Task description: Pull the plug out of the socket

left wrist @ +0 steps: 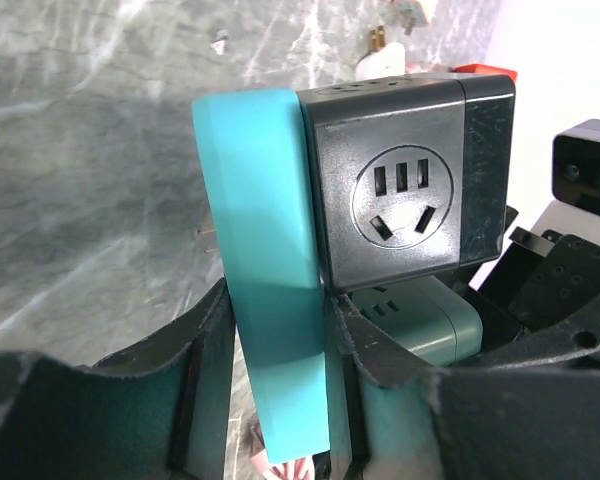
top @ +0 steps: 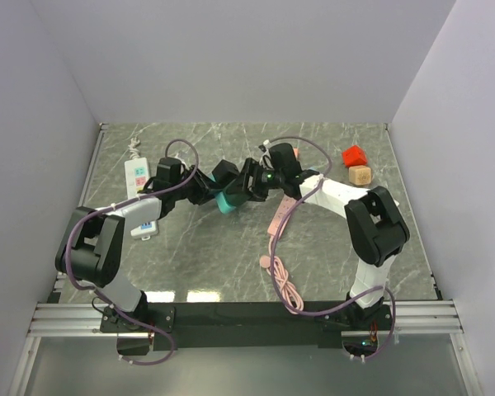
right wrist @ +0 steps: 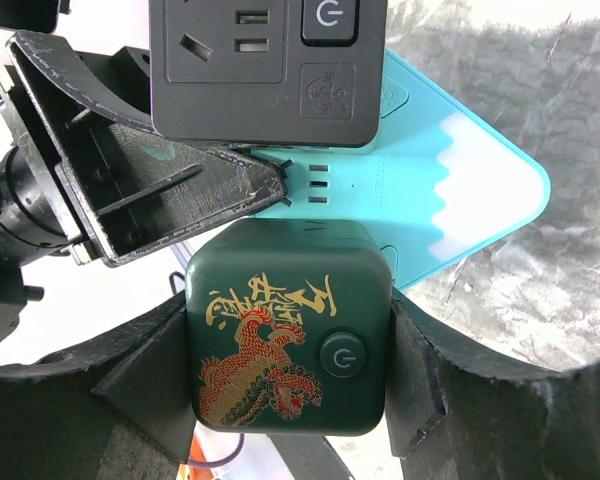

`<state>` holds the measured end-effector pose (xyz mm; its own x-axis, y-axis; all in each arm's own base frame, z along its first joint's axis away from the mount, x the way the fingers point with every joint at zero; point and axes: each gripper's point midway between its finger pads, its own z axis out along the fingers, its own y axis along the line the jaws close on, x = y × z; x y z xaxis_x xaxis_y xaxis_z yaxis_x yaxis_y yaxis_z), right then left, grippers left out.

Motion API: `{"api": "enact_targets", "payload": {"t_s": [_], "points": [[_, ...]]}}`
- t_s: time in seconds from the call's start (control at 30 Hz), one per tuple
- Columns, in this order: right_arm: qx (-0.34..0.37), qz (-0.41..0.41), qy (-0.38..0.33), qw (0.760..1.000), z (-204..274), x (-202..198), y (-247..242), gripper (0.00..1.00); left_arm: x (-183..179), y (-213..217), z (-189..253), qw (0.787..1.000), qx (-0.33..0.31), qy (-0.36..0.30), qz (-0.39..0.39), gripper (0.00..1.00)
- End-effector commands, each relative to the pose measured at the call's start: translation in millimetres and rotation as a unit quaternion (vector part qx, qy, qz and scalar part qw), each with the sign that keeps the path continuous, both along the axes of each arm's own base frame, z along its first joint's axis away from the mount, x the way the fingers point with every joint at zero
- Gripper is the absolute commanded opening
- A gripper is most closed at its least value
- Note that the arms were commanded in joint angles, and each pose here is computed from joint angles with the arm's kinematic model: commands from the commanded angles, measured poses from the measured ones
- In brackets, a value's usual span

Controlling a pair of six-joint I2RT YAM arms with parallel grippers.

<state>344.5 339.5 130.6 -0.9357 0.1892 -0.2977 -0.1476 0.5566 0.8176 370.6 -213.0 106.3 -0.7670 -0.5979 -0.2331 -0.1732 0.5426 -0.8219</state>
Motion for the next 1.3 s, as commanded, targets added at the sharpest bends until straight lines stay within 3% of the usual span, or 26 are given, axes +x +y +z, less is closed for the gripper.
{"api": "enact_targets", "payload": {"t_s": [0.0, 0.1, 0.3, 0.53, 0.73, 0.83, 0.97, 1.27], "points": [[0.068, -0.089, -0.129, 0.985, 97.9, 63.0, -43.2, 0.00, -10.1, 40.7, -48.7, 0.995, 0.081, 0.048, 0.030, 0.01], [0.003, -0.092, -0.136, 0.986, 93.0, 70.8, -55.4, 0.00, -9.7, 41.2, -49.3, 0.995, 0.085, 0.050, 0.029, 0.01], [-0.132, -0.133, -0.178, 0.966, 92.5, 83.9, -94.6, 0.00, -7.7, 39.2, -47.6, 0.995, 0.080, 0.048, 0.027, 0.01], [-0.131, -0.123, -0.179, 0.967, 89.8, 82.1, -100.1, 0.00, -3.1, 36.7, -44.5, 0.996, 0.077, 0.044, 0.023, 0.01], [-0.133, -0.225, -0.104, 0.960, 49.1, 111.3, -162.9, 0.00, -4.0, 31.5, -38.1, 0.997, 0.062, 0.033, 0.012, 0.01], [-0.067, -0.280, -0.033, 0.957, 16.6, 114.7, -194.1, 0.00, -5.9, 21.8, -32.9, 0.999, 0.039, 0.018, -0.015, 0.01], [-0.007, -0.318, -0.014, 0.948, 5.2, 125.8, -218.4, 0.00, -8.9, 10.9, -31.1, 0.999, 0.013, 0.011, -0.044, 0.01], [-0.021, -0.352, 0.045, 0.935, -47.2, 121.1, -237.2, 0.00, -11.9, -0.9, -35.4, 0.996, -0.005, 0.014, -0.091, 0.01]]}}
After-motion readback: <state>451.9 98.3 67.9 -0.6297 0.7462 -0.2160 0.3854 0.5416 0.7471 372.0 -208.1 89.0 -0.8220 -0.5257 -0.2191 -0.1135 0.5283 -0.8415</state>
